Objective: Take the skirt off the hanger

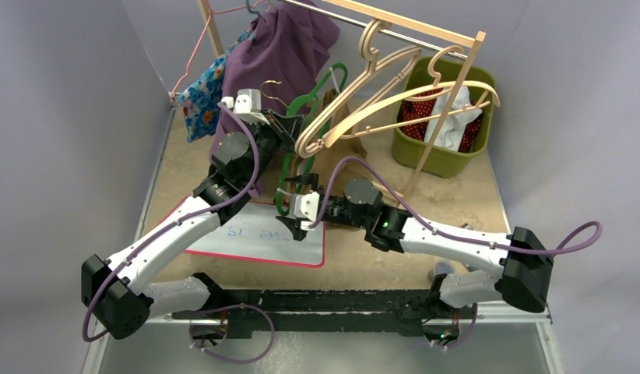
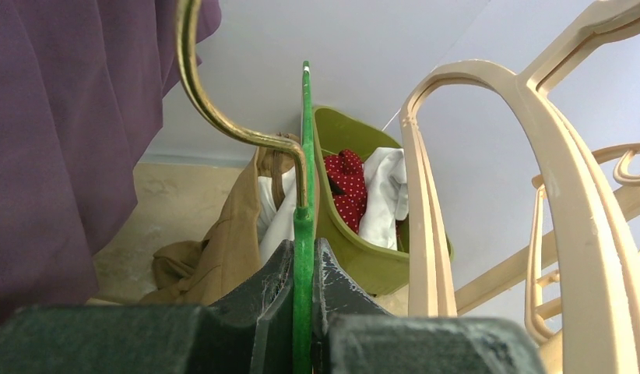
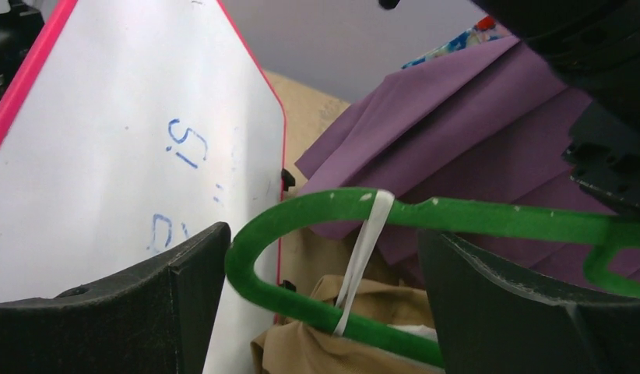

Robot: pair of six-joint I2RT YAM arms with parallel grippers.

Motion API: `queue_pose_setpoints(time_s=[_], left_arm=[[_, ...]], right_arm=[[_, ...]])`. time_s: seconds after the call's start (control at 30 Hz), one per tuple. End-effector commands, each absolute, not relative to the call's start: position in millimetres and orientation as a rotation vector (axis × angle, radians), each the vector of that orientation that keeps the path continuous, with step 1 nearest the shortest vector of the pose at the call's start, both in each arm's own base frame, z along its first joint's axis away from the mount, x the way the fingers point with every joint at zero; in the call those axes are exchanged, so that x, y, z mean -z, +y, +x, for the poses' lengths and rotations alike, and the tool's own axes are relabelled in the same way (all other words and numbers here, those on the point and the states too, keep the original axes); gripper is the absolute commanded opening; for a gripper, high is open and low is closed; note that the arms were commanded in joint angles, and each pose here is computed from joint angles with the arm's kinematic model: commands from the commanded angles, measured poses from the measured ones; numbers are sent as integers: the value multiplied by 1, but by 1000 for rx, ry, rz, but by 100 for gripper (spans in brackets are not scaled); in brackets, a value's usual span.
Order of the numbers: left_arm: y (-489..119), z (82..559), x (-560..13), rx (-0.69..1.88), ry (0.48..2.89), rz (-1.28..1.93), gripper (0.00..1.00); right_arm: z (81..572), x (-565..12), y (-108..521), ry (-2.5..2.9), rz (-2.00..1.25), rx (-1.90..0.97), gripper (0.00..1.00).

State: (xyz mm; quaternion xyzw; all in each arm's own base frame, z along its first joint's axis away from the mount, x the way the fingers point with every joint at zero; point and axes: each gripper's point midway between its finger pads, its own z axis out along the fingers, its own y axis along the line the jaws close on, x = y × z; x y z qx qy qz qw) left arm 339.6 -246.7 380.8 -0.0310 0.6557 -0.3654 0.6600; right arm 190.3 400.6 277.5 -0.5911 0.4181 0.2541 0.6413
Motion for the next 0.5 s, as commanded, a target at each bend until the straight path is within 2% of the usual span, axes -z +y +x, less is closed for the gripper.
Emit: queue_pose_setpoints(time_s=[0.0, 0.13, 0.27, 0.3, 0.47], left_arm=[[-246, 328, -450, 950, 1297, -104, 0], [-244, 329, -449, 942, 1300, -109, 0], [-245, 329, -448, 942, 1305, -106, 0], [-245, 328, -448, 943, 1304, -106, 0], [-245, 328, -449, 946, 1303, -105, 0]], right_arm=[[197, -311, 411, 867, -1303, -562, 86], [198, -309, 414, 888, -1301, -577, 74], [200, -323, 413, 876, -1267, -568, 41], [201, -329, 413, 869, -1262, -563, 37], [197, -323, 415, 865, -1304, -570, 32]])
